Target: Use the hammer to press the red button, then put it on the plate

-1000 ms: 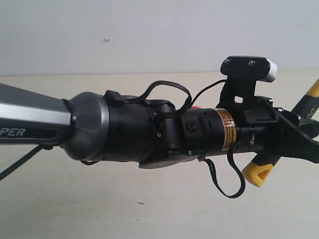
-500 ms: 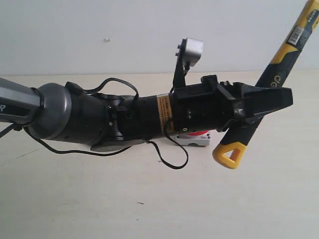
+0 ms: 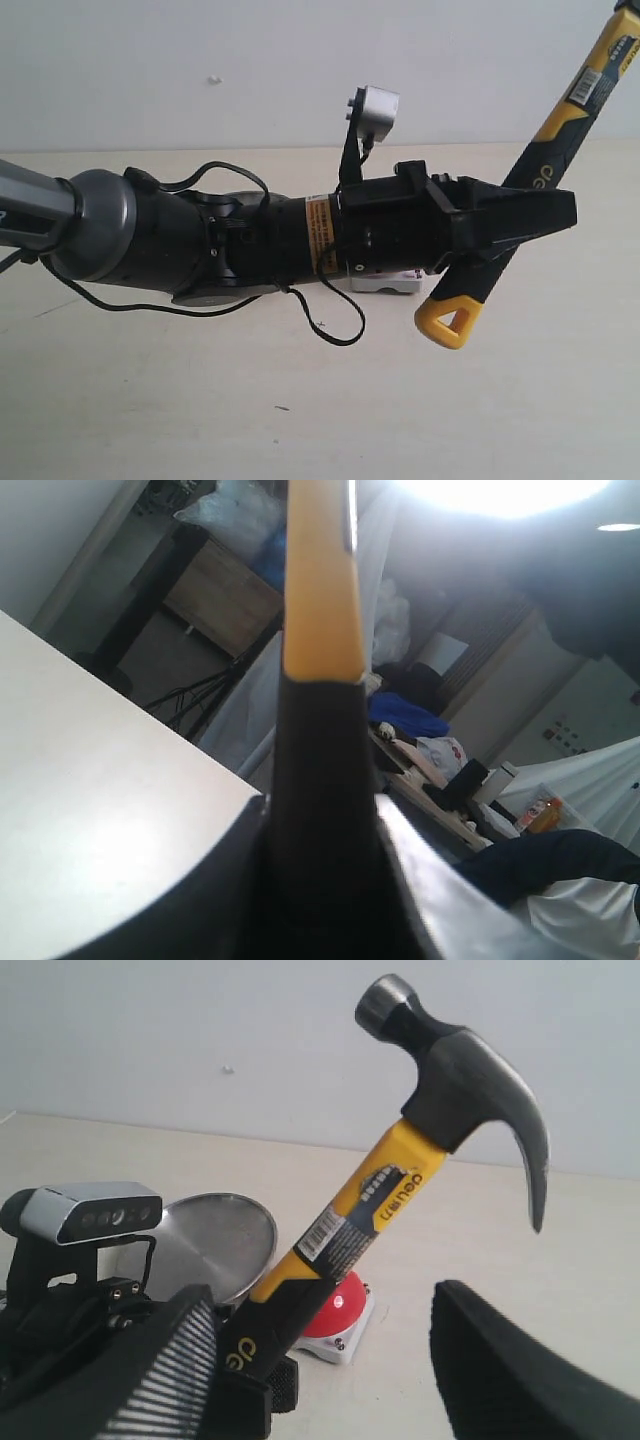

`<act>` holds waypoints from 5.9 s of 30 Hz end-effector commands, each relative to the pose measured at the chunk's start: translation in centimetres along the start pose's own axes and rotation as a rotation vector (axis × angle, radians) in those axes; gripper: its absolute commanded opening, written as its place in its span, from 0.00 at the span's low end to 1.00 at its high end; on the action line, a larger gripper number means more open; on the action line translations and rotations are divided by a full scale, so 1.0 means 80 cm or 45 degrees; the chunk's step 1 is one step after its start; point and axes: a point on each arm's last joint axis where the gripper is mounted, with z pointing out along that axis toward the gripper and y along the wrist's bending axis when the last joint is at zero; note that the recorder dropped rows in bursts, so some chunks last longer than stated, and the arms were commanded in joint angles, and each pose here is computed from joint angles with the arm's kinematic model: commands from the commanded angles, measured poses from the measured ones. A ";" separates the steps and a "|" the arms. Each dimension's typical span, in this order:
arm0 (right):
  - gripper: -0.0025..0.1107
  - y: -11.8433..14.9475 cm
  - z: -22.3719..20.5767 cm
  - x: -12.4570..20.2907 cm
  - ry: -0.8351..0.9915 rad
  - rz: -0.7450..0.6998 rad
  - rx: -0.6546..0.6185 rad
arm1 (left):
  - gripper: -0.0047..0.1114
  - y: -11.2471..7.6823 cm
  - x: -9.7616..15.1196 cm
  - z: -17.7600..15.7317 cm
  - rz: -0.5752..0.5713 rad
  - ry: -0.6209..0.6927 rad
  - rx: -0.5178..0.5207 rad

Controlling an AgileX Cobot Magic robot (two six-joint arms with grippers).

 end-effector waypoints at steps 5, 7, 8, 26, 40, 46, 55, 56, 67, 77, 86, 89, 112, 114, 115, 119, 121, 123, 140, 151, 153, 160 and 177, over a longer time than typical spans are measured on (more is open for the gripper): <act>0.56 -0.002 0.009 0.009 -0.063 0.044 -0.007 | 0.04 -0.015 -0.020 0.000 -0.038 -0.120 0.093; 0.56 -0.002 0.010 0.010 -0.058 0.051 -0.007 | 0.04 -0.015 -0.021 0.000 -0.064 -0.131 0.091; 0.56 -0.003 0.010 0.011 -0.061 0.052 -0.005 | 0.04 -0.015 -0.022 0.000 -0.072 -0.137 0.089; 0.56 -0.010 0.027 0.030 -0.124 0.153 0.022 | 0.04 -0.017 -0.023 -0.001 -0.082 -0.127 0.096; 0.56 -0.010 0.027 0.031 -0.119 0.158 0.019 | 0.04 -0.017 -0.021 -0.001 -0.069 -0.110 0.101; 0.56 -0.010 0.027 0.031 -0.119 0.158 0.019 | 0.04 -0.017 -0.021 -0.001 -0.067 -0.106 0.103; 0.56 -0.009 0.023 0.031 -0.123 0.155 0.015 | 0.04 -0.002 -0.035 -0.016 -0.059 -0.134 0.057; 0.56 -0.009 0.021 0.031 -0.132 0.154 0.013 | 0.04 0.004 -0.041 -0.023 -0.066 -0.137 0.041; 0.51 0.000 -0.029 0.026 -0.349 0.122 -0.012 | 0.04 0.042 -0.072 -0.089 0.081 0.152 -0.293; 0.52 0.001 -0.011 0.037 -0.178 0.191 -0.042 | 0.04 -0.013 -0.089 -0.086 0.108 0.125 0.032; 0.54 0.012 0.038 0.040 -0.242 0.372 -0.322 | 0.04 -0.028 -0.100 -0.084 -0.066 0.073 0.047; 0.54 0.012 0.069 0.042 -0.232 0.335 -0.389 | 0.04 -0.029 -0.102 -0.084 -0.118 0.065 0.047; 0.54 0.026 0.148 -0.006 -0.167 0.100 -0.684 | 0.04 -0.032 -0.107 -0.084 -0.109 0.026 0.051; 0.54 0.026 0.147 -0.009 -0.175 0.098 -0.682 | 0.04 -0.032 -0.107 -0.084 -0.109 0.026 0.051; 0.54 0.026 0.147 -0.009 -0.174 0.106 -0.681 | 0.04 -0.032 -0.106 -0.084 -0.107 0.027 0.053; 0.54 0.027 0.146 -0.015 -0.187 0.112 -0.683 | 0.04 -0.036 -0.102 -0.078 -0.091 0.037 0.070; 0.54 0.026 0.146 -0.018 -0.195 0.110 -0.672 | 0.04 -0.041 -0.098 -0.072 -0.077 0.046 0.087; 0.54 0.023 0.147 -0.021 -0.200 0.127 -0.636 | 0.04 -0.045 -0.094 -0.066 -0.074 0.053 0.106; 0.32 0.017 0.148 -0.037 -0.214 0.269 -0.552 | 0.04 -0.049 -0.094 -0.061 -0.010 0.040 0.123; 0.02 0.010 0.150 -0.037 -0.204 0.366 -0.481 | 0.05 -0.049 -0.094 -0.061 0.053 0.040 0.124; 0.02 0.005 0.152 -0.037 -0.210 0.373 -0.422 | 0.09 -0.049 -0.092 -0.061 0.059 0.054 0.125; 0.02 -0.014 0.156 -0.036 -0.232 0.403 -0.206 | 0.43 -0.039 -0.092 -0.061 0.129 0.066 0.011; 0.02 -0.053 0.155 -0.033 -0.278 0.473 0.234 | 0.71 -0.003 -0.045 -0.029 0.796 0.453 -0.805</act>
